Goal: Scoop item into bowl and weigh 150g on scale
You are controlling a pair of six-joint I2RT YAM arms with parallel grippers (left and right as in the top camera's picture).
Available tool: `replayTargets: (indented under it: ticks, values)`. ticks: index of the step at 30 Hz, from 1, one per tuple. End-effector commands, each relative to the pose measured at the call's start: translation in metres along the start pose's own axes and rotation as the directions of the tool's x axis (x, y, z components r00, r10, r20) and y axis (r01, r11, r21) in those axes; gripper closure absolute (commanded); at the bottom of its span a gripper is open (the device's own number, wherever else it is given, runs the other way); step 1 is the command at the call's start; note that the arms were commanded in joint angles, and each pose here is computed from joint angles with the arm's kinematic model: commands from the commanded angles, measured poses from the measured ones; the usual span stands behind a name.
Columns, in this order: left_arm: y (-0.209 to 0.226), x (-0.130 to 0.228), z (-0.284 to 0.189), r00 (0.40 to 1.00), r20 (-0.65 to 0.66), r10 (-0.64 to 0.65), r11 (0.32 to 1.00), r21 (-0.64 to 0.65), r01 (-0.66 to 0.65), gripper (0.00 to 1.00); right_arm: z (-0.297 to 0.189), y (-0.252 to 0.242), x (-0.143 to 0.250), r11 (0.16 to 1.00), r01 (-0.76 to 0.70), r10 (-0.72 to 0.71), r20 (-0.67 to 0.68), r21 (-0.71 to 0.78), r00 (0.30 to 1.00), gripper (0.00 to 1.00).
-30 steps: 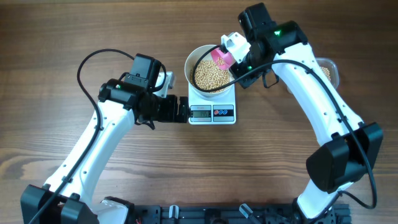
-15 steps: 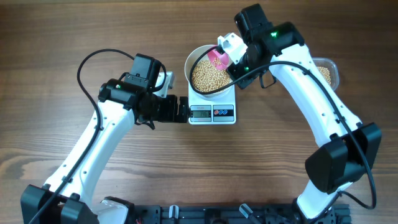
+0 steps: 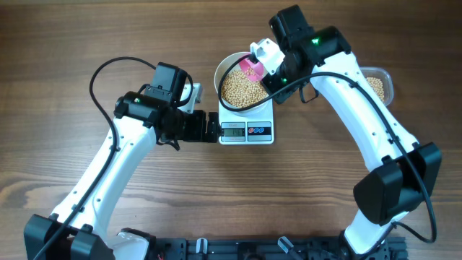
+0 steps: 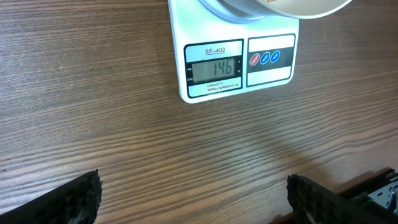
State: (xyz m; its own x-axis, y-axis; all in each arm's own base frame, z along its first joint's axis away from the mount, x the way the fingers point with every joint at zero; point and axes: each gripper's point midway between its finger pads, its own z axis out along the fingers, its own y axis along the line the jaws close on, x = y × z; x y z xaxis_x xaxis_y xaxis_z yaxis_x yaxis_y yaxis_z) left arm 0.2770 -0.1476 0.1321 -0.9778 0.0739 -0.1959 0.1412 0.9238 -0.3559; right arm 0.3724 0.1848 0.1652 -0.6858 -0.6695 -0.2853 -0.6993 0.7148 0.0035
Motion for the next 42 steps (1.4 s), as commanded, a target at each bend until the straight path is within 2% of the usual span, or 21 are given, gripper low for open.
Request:
replayTargets:
  ticks: [1, 32, 42]
  values:
    - [0.0, 0.0, 0.002, 1.0, -0.006, 0.016, 1.0, 0.006, -0.016, 0.0, -0.018, -0.001, -0.01, 0.999, 0.006, -0.007, 0.052, 0.032, 0.999, 0.96]
    - [0.0, 0.0, 0.002, 1.0, -0.006, 0.016, 1.0, 0.006, -0.016, 0.0, -0.011, -0.002, -0.008, 0.999, -0.018, 0.017, 0.039, 0.034, 0.999, 0.96]
    - [0.0, 0.0, 0.002, 1.0, -0.006, 0.016, 1.0, 0.007, -0.016, 0.0, -0.014, -0.011, -0.005, 0.995, -0.014, 0.012, 0.02, 0.103, 1.0, 0.96]
